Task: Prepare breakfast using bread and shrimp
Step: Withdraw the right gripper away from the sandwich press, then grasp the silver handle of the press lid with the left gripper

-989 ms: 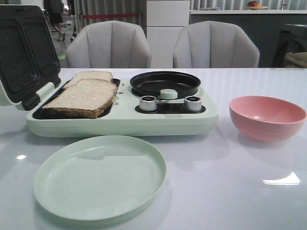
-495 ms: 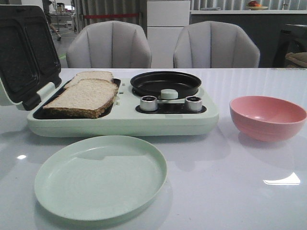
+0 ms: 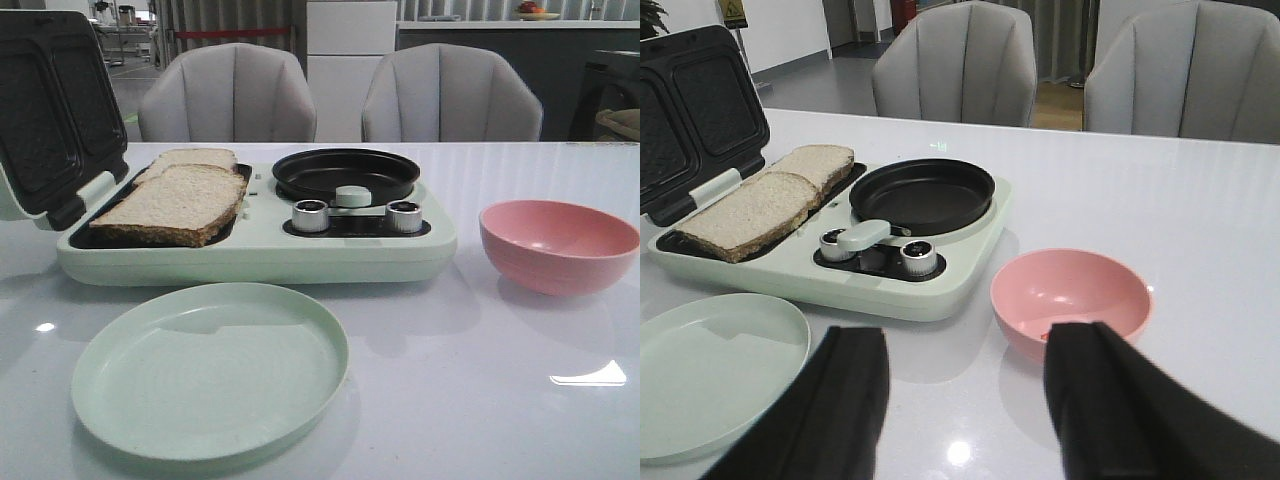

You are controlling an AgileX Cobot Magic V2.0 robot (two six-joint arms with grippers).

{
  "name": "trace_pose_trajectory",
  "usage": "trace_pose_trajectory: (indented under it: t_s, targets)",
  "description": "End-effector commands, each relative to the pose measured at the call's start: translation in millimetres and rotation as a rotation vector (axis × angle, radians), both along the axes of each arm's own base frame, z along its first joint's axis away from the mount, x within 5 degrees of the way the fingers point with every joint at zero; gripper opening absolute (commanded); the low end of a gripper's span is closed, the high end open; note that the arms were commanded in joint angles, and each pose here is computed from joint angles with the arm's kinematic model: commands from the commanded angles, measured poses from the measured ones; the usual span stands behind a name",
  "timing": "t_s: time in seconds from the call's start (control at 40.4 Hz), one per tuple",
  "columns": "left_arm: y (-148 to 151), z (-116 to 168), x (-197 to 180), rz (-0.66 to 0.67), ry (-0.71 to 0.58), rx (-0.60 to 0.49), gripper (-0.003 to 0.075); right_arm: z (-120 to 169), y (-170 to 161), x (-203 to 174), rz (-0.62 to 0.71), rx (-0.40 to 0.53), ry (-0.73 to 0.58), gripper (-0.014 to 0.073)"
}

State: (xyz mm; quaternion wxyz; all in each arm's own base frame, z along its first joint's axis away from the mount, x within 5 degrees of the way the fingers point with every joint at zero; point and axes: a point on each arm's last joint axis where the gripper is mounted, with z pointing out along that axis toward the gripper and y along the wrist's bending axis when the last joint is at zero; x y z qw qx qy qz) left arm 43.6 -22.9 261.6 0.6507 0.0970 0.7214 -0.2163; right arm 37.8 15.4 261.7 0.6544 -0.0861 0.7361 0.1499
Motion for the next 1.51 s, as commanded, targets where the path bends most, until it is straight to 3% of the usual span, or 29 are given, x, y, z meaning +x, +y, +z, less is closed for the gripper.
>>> trace_pose_trajectory:
  t_s: [0.0,0.124,0.223,0.47,0.643,0.915,1.187,1.336,1.484]
  targets:
    - [1.7,31.1,-2.6,0.001,-0.133,-0.083,0.0577,16.0,-0.6,1.3,-0.012,0.026,-0.097,0.0459]
    - [0.9,53.7,3.4,0.021,-0.167,0.001,0.0523,16.0,-0.6,1.3,-0.012,0.026,-0.097,0.0459]
    - [-4.4,77.0,15.3,0.022,-0.151,0.006,0.0519,16.0,-0.6,1.3,-0.012,0.026,-0.097,0.0459]
    - [-34.0,109.1,80.1,0.019,-0.001,0.045,0.0495,16.0,-0.6,1.3,-0.012,0.026,-0.097,0.0459]
    - [-45.1,129.1,119.6,0.058,0.000,-0.027,0.0432,16.0,-0.6,1.3,-0.012,0.026,-0.097,0.0459]
    - [-12.7,152.4,175.9,0.286,0.083,-0.118,0.0428,16.0,-0.6,1.3,-0.012,0.026,-0.097,0.0459]
    - [31.1,144.8,224.7,0.450,0.271,-0.140,0.0427,16.0,-0.6,1.3,-0.012,0.026,-0.097,0.0459]
    - [51.5,135.0,249.4,0.425,0.367,-0.228,0.0427,16.0,-0.6,1.3,-0.012,0.026,-0.097,0.0459]
    - [71.8,127.8,266.9,0.300,0.393,-0.395,0.0427,16.0,-0.6,1.3,-0.012,0.026,-0.097,0.0459]
